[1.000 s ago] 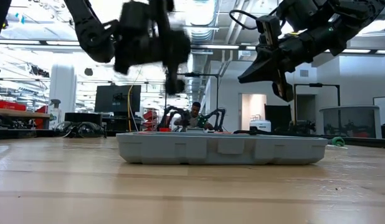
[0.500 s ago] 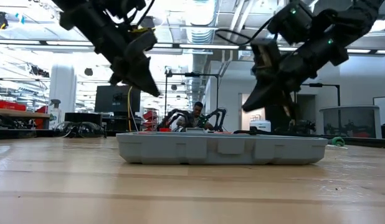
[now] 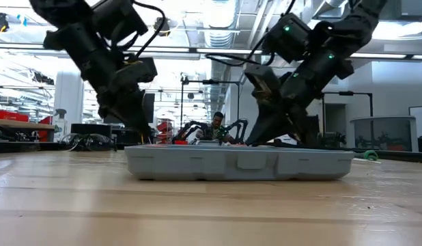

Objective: Prefit tool cases
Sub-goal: Adjust the gray toolbox

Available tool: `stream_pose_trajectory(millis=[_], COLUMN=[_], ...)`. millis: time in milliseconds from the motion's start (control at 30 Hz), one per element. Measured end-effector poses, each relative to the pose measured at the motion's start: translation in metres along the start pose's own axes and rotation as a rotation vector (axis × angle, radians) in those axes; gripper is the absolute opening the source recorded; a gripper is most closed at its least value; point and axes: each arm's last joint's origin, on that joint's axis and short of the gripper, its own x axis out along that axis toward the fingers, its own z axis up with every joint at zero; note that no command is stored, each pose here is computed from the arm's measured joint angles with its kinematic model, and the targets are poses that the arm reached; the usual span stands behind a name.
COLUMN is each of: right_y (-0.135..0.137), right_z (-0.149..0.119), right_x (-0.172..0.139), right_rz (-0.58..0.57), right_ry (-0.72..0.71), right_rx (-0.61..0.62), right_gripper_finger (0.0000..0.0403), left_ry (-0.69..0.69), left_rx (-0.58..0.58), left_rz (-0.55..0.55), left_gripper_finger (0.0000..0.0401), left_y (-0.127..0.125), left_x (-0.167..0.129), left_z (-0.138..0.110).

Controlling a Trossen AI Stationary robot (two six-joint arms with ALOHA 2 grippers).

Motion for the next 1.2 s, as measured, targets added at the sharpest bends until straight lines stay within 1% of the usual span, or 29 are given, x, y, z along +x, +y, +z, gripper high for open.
stream_pose_trajectory(millis=[67, 167, 233, 367, 500, 600, 700, 833, 967, 1067, 1133, 1200], right_y=[0.001, 0.005, 0.008, 0.019, 0.018, 0.016, 0.014, 0.011, 0.01, 0.012, 0.015, 0.016], right_z=[0.001, 0.003, 0.005, 0.011, 0.006, -0.003, -0.014, -0.03, -0.04, -0.043, -0.04, -0.04], right_x=[0.003, 0.002, -0.007, -0.039, -0.065, -0.073, -0.064, -0.043, -0.023, -0.013, -0.007, -0.002], right_rz=[0.004, 0.01, 0.016, 0.046, -0.015, -0.094, -0.143, -0.194, -0.2, -0.158, -0.098, -0.068], right_ry=[0.006, 0.002, -0.001, -0.031, 0.008, 0.038, 0.085, 0.143, 0.162, 0.174, 0.159, 0.158], right_rx=[0.002, -0.004, -0.006, -0.045, -0.08, -0.095, -0.111, -0.086, -0.055, -0.044, -0.026, -0.013], right_gripper_finger=[0.0001, 0.0001, 0.0001, 0.0, 0.0, 0.0, 0.0, 0.0, 0.0, 0.0, 0.0, 0.0], left_ry=[0.013, 0.046, 0.076, 0.06, 0.079, 0.085, 0.06, 0.064, 0.058, 0.053, 0.05, 0.053], left_rx=[0.0, -0.013, -0.038, -0.062, -0.076, -0.081, -0.087, -0.105, -0.129, -0.114, -0.1, -0.095], left_rz=[-0.036, -0.017, 0.005, -0.03, -0.053, -0.072, -0.104, -0.13, -0.129, -0.13, -0.128, -0.118], left_gripper_finger=[0.0, 0.0, 0.0, 0.0, 0.0, 0.0, 0.0, 0.0, 0.0, 0.0, 0.0, 0.0], left_y=[0.002, 0.007, 0.011, 0.008, 0.004, -0.001, -0.007, -0.011, -0.011, -0.009, -0.006, -0.001], left_x=[0.002, 0.005, 0.006, -0.001, -0.003, -0.001, 0.006, 0.02, 0.026, 0.027, 0.027, 0.027], left_z=[-0.006, -0.016, -0.023, -0.025, -0.03, -0.034, -0.034, -0.038, -0.038, -0.036, -0.033, -0.03])
